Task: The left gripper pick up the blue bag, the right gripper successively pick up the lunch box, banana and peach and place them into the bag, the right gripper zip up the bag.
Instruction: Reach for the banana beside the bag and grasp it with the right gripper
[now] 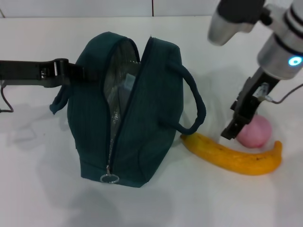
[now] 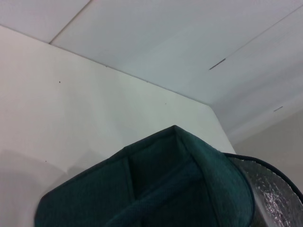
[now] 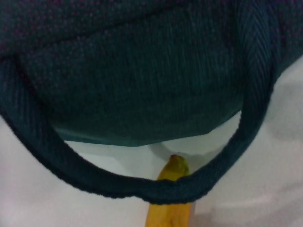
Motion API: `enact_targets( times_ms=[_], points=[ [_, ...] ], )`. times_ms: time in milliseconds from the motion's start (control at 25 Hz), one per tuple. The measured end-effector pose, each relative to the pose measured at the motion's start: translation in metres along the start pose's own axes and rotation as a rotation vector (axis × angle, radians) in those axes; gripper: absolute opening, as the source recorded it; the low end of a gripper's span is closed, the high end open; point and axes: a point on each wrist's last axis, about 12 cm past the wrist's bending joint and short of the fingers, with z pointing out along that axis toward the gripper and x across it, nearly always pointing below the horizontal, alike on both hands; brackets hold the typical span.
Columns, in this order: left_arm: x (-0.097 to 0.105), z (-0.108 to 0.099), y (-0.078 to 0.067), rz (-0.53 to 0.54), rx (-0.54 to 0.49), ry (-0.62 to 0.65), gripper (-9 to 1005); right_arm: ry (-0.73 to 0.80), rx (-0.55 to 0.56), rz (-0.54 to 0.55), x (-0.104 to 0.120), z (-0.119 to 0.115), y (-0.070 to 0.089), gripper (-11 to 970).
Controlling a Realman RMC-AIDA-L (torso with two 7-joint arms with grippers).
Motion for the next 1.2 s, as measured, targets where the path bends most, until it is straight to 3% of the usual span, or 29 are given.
enact_targets(
  times_ms=[680, 1200],
  points=[
    [-0.001, 0.006, -0.003, 0.004, 0.013, 0.003, 32, 0.014, -0.042, -0.067, -0.015, 0.042, 0.016, 810],
    [-0.003, 0.008, -0.005, 0.013, 0.017, 0.008, 32, 0.025, -0.050, -0.077, -0.015, 0.052, 0.019, 806]
  ],
)
